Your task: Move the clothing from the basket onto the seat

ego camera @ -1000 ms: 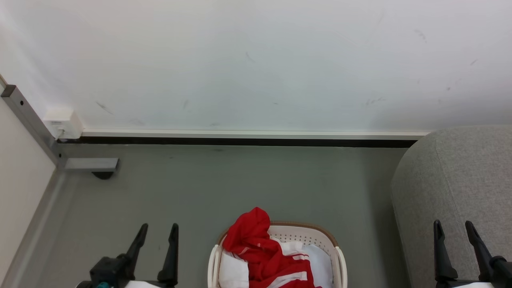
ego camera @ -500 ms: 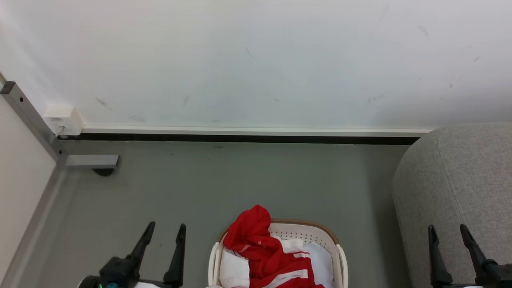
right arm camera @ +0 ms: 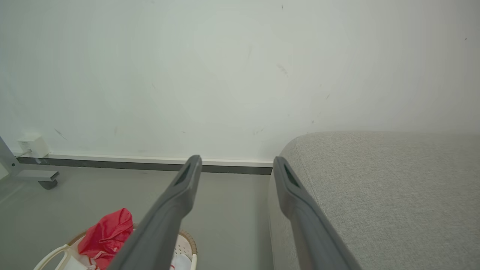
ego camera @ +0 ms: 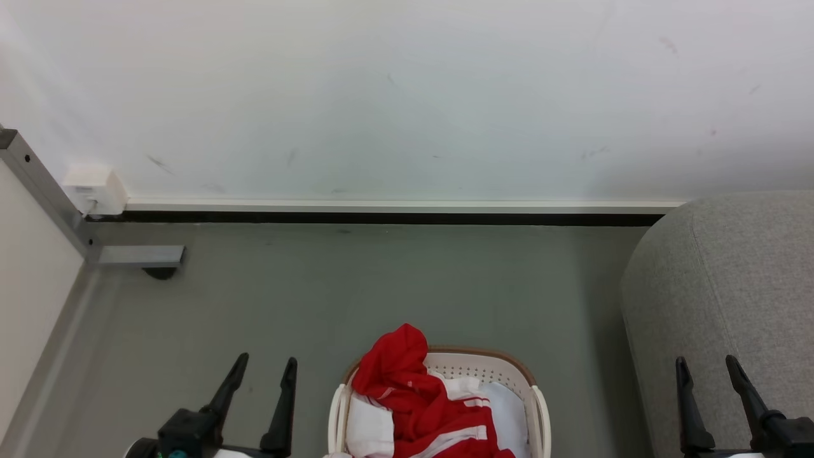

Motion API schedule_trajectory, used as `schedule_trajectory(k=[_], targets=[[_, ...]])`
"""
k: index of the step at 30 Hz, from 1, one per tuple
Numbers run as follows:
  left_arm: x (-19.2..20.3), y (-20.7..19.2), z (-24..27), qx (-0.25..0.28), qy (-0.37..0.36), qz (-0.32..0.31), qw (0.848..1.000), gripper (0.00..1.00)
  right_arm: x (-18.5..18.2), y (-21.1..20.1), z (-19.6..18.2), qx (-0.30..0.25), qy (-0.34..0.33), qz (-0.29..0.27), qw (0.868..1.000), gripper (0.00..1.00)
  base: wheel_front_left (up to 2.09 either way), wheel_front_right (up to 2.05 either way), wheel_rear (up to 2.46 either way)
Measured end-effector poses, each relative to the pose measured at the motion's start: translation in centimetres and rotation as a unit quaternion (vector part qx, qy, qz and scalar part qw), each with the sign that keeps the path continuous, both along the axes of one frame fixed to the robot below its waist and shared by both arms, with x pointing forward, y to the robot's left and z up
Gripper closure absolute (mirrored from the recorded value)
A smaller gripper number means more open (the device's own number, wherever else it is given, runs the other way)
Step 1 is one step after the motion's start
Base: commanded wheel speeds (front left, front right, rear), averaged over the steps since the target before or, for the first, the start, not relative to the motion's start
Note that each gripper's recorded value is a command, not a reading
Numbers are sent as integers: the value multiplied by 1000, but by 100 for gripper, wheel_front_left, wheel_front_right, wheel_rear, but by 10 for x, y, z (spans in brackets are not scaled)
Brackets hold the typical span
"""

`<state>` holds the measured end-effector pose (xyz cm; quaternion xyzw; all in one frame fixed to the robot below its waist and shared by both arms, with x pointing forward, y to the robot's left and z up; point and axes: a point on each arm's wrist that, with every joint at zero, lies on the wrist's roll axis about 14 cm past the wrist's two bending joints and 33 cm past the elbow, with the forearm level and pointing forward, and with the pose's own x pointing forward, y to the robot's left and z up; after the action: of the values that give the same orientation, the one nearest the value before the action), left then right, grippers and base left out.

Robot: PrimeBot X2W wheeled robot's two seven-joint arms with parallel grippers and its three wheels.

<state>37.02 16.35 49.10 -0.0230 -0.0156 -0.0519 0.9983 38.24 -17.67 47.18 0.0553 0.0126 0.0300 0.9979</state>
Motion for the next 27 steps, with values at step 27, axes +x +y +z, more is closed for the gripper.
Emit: schedule_trajectory(k=[27], targets=[[9, -142, -162, 115, 230, -327, 910, 0, 59, -10, -26, -2, 17, -12, 1000, 0, 0, 0, 0]])
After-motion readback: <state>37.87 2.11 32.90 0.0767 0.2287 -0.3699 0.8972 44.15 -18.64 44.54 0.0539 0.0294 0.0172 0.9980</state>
